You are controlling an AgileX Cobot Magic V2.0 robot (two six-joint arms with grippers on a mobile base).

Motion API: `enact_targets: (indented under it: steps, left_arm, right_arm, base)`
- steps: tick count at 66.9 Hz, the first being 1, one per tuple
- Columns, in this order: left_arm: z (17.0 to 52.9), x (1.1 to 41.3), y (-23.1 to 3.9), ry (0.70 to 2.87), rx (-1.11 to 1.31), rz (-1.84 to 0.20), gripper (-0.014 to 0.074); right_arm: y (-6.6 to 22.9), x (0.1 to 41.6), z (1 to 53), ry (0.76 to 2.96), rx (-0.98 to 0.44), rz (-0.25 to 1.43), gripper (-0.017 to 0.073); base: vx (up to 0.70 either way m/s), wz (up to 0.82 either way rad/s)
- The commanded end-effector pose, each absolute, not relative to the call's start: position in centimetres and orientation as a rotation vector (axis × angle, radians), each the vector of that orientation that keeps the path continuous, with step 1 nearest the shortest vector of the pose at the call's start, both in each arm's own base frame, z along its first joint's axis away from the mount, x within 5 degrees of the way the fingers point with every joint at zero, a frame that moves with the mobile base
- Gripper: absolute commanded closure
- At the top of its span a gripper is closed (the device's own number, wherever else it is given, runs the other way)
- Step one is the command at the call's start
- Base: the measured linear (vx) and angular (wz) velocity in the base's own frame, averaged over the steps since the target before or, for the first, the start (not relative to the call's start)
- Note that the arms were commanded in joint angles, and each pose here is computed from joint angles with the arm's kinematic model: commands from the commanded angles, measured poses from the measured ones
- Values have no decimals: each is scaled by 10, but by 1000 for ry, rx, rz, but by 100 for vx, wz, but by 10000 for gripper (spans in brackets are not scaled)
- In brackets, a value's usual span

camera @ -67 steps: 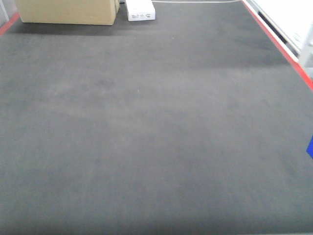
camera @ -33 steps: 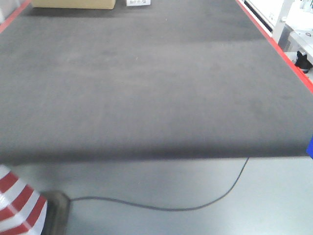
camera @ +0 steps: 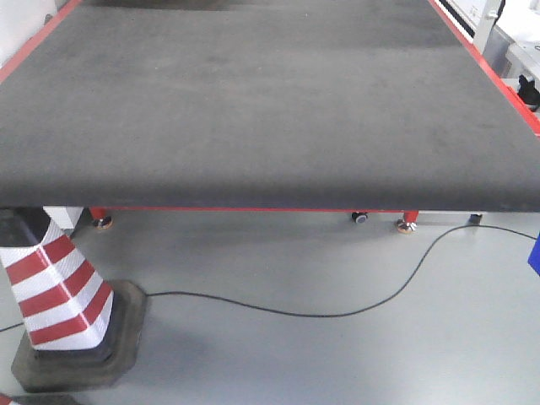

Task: Pour parts from conveyor to right shelf
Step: 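Drive backward away from the conveyor holding the block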

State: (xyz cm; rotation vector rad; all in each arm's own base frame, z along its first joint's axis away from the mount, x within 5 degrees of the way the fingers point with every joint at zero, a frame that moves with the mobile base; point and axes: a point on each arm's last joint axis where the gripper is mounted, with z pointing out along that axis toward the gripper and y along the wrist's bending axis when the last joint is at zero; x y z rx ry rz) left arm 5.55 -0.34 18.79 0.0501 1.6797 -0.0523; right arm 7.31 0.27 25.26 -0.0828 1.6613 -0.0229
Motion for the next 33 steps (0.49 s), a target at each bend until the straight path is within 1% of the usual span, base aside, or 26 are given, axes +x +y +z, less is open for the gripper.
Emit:
enact_targets:
  steps: [1,10,18,25,33]
  left_arm:
    - [201,55,-4,1588,44,-65,600]
    - [201,55,-4,1588,44,-65,600]
    - [201,55,-4,1588,44,-65,600]
    - [201,55,-4,1588,44,-65,600]
    - [201,55,-4,1588,44,-65,600]
  right_arm:
    - [2,74,270,1558,-78,-41,561]
    - [2,74,270,1558,-78,-41,561]
    - [2,74,270,1558,-78,-41,561]
    - [2,74,270,1558,-78,-41,561]
    - [2,74,270,1558,-78,-41,561]
  base:
    - [-28,1]
    - [-24,-6]
    - [-20,-26]
    - [-18,-52]
    - [-18,-73]
